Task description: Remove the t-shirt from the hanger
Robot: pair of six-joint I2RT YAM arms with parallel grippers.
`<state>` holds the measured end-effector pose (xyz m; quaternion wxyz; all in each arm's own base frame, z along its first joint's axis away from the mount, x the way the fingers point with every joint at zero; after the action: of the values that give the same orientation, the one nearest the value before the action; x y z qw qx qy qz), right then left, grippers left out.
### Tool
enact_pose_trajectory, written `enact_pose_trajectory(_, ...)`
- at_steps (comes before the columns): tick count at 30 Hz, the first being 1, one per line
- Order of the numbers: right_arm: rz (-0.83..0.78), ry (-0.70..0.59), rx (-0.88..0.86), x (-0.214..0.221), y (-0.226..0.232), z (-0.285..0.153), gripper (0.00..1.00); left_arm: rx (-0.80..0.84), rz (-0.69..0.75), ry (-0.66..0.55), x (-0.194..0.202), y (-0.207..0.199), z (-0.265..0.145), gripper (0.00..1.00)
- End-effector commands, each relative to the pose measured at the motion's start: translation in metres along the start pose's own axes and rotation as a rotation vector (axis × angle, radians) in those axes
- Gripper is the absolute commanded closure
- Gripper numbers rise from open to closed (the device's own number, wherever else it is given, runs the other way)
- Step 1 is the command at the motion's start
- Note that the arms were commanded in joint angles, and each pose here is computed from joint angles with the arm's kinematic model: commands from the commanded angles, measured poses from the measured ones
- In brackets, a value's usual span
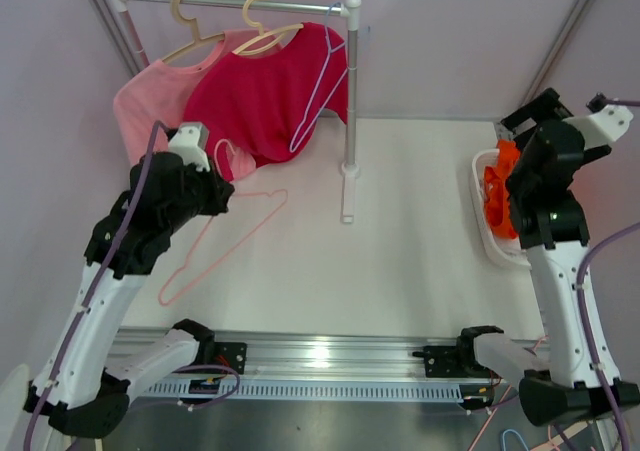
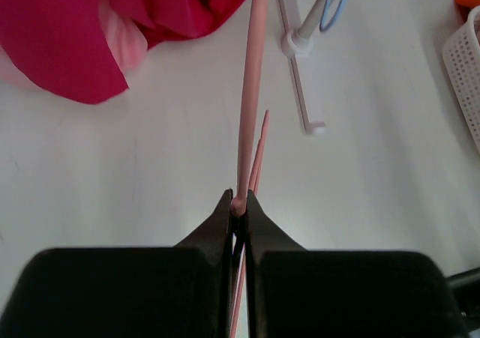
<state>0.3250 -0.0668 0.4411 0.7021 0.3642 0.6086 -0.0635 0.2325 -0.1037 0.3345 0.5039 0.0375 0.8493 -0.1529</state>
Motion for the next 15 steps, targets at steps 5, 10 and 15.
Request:
enact_pose_trajectory(5,-0.022,0.1,-0.167,0.063,0.007,-0.047,0.01,-0.125,0.155,-0.264,-0.102,0.011,0.009,0.99)
enact_pose_trajectory(10,-0.047,0.107,-0.198,0.057,0.017,-0.06,0.01,-0.159,0.148,-0.417,-0.134,0.013,0.024,1.0)
enact_pose_trajectory(15,0.03,0.071,-0.239,0.04,0.009,-0.075,0.01,-0.138,0.178,-0.434,-0.176,-0.004,0.058,0.99)
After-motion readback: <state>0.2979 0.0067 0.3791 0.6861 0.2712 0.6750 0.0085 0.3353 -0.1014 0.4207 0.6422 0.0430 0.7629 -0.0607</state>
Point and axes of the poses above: each gripper's point midway between its finger pads, its own z axis out along the fingers, its own y axis along the line the jaws close on, x = y × z, the point moved 1 cm from there along -z, back along the fingers, and after that the axes turned 1 degree about z, right-handed, at the moved point
